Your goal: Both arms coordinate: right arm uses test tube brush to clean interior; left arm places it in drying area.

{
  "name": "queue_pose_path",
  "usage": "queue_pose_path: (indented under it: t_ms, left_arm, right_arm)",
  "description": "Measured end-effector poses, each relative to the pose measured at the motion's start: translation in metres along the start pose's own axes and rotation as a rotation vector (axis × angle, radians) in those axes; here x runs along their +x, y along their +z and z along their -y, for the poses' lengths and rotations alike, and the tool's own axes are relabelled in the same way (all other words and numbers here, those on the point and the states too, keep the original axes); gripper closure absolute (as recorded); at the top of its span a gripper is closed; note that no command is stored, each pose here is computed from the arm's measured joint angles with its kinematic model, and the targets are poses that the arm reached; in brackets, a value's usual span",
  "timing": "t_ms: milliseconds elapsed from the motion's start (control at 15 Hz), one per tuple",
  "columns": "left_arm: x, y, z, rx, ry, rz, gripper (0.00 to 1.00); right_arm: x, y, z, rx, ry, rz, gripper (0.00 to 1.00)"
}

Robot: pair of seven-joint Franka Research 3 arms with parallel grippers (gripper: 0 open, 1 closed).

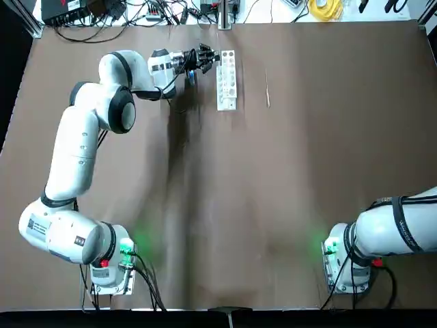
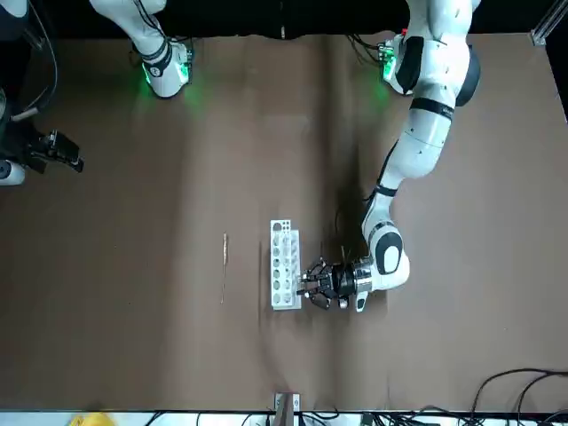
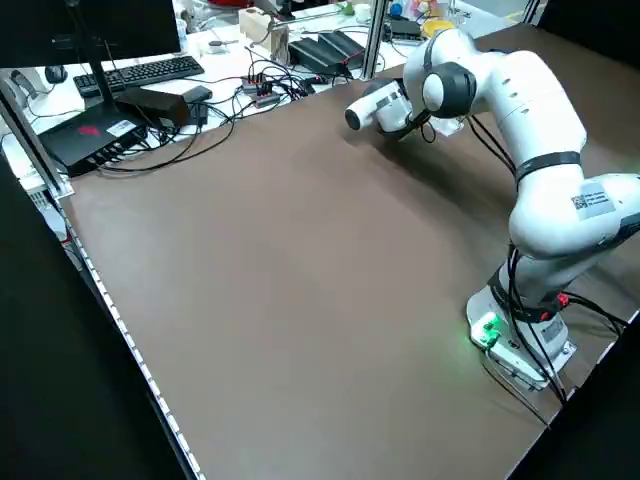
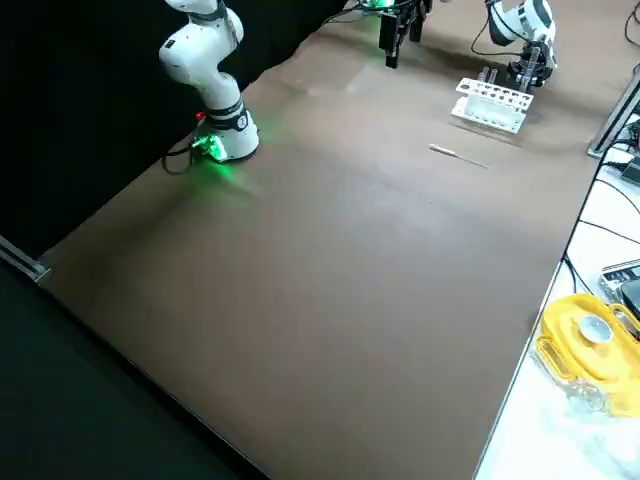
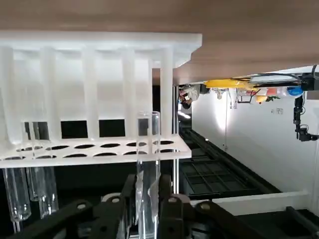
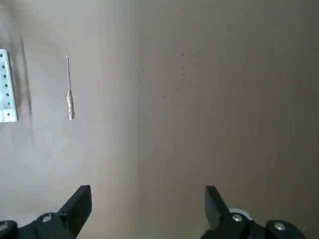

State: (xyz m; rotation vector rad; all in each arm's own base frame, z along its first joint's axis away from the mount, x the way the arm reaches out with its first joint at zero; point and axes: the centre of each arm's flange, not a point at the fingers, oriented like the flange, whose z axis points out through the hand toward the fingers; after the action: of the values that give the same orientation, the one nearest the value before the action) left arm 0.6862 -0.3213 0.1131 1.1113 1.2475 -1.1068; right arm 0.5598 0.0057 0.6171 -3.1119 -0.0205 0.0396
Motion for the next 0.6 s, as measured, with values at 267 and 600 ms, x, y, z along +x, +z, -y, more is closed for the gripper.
queue_pose_path:
  t_ms: [267,600]
  left_arm:
    - [-0.0026,0.0002,-0.0019,-0.001,-0.037,0.003,0.77]
    - [-0.0069,0.0004,-0.005,-0.002,-0.078,0.007,0.77]
  right_arm:
    - [0.0,0.0,0.0,0.0,0.0,0.0,0.0]
    - [0.0,0.0,0.0001,0.0,0.0,0.0,0.0]
